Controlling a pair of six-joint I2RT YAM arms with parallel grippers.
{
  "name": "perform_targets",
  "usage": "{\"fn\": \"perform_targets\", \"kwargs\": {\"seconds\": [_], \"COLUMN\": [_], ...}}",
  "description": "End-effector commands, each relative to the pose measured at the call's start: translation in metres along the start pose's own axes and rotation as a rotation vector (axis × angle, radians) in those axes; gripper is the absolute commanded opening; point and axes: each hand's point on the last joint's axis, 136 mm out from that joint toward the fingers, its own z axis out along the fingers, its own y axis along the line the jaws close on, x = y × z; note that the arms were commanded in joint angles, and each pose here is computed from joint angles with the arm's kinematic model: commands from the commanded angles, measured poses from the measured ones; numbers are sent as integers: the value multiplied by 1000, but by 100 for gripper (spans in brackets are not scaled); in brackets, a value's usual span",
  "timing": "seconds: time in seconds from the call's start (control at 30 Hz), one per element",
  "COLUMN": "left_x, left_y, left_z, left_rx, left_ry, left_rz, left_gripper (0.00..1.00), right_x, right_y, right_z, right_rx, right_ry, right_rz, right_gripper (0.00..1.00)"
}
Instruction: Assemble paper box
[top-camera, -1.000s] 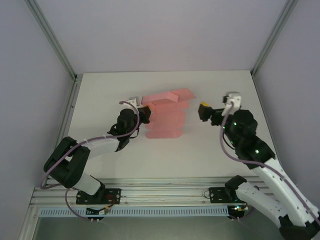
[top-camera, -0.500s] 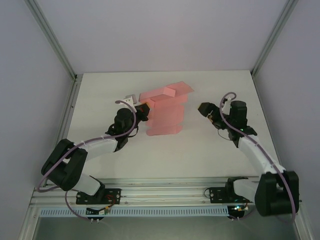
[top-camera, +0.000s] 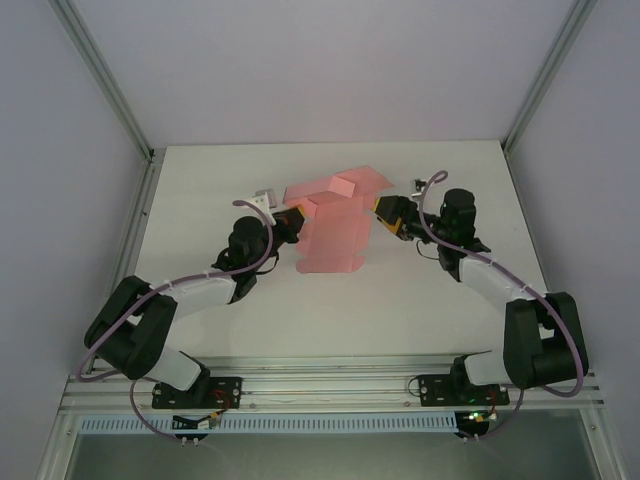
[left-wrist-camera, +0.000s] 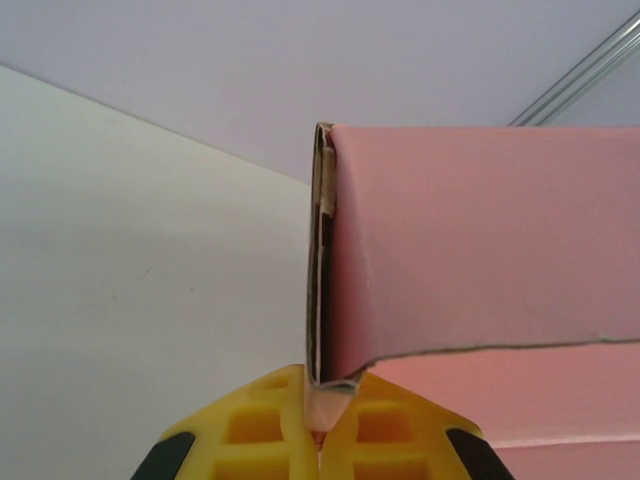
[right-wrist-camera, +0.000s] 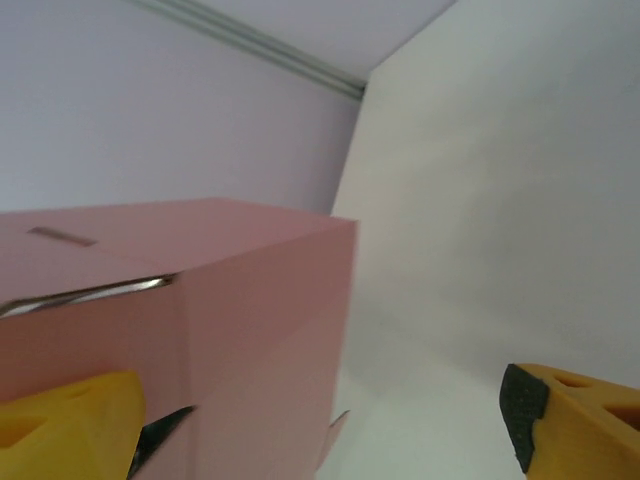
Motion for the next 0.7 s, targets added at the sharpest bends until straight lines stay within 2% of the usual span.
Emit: {"fn": "perform_targets", "kwargs": {"seconds": [0.0,0.1,0.2,0.3,0.43,0.57,0.63,0.67], "left_x": [-9,-7,-7,-7,-8,-10,-10,-9], "left_y": [-5,-7,-13,-16,-15,-13,-12,-10], "left_z": [3,5,5,6,3,0,-1,-1], "left_rx": [25,35,72,91,84,67,60,52], "left_ry": [-27,-16,-16,-12,-25,-28,-28,-23], "left_rz": [-6,-1,-6,-13,-12,1,15,23], "left_gripper": [0,0,0,0,0,0,0,0], "right_x": [-2,3,8,23,22,19,19,21], "right_y": [30,26,7,-19,-52,-48,-37,-30], "right_z": [3,7,17,29,21,4,-5,-9], "right_rx": [-104,-79,18,216,490,516,504,495], "right_ry": [20,26,38,64,-8,-81,-92,-88], "right_rz": [-89,-95,-85,-146,-217,-238,-265,-285], "right_gripper": [91,91,89,86,84,86,91,98]}}
